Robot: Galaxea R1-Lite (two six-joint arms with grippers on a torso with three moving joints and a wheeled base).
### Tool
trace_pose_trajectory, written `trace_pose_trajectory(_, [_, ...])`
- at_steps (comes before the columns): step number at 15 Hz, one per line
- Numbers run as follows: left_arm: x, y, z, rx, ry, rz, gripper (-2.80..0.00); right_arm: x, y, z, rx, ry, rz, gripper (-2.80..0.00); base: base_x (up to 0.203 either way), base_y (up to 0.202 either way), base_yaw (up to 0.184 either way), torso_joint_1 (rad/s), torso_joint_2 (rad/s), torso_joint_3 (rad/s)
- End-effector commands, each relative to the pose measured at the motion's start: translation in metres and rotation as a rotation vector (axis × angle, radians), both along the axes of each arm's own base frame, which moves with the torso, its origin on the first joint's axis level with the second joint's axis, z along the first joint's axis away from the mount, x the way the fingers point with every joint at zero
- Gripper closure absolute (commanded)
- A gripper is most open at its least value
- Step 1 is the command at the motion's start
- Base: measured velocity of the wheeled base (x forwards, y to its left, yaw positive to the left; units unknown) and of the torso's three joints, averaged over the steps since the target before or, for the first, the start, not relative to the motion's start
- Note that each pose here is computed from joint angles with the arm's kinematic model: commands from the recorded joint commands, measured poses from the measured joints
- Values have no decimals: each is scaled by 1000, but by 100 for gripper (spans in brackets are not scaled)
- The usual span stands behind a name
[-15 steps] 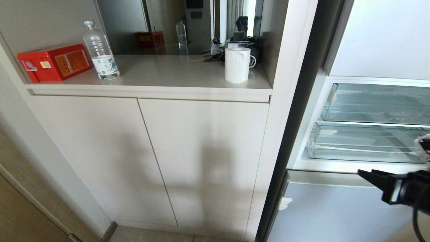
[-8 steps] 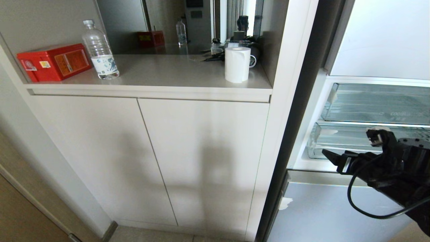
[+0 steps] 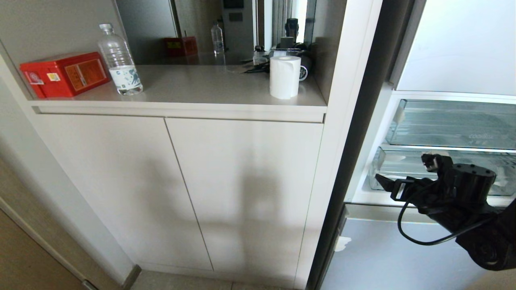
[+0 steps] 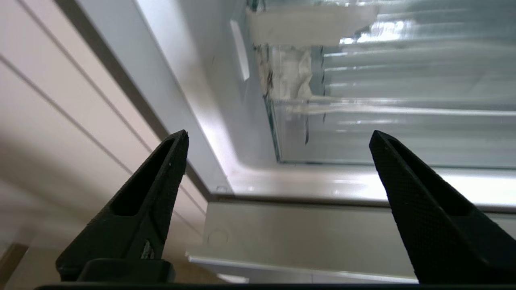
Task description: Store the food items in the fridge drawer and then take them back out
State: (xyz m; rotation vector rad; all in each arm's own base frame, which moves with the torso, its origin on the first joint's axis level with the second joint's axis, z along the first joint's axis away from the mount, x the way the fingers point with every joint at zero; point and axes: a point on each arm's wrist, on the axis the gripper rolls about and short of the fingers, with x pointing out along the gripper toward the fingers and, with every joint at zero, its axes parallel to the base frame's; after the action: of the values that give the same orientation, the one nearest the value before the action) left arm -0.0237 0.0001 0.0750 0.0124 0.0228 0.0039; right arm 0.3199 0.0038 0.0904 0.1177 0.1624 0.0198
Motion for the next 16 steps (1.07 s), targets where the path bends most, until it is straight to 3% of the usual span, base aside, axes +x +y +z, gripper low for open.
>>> trace_pose_trajectory(1, [0,0,0,0,2,1,0,11,0,-3,-4,-23,-15,-280,0,0,0,0,0,0])
trace_pose_trajectory(16, [0,0,0,0,2,1,0,37,-1,-7,-9,-67,-67,-280,0,0,0,0,0,0])
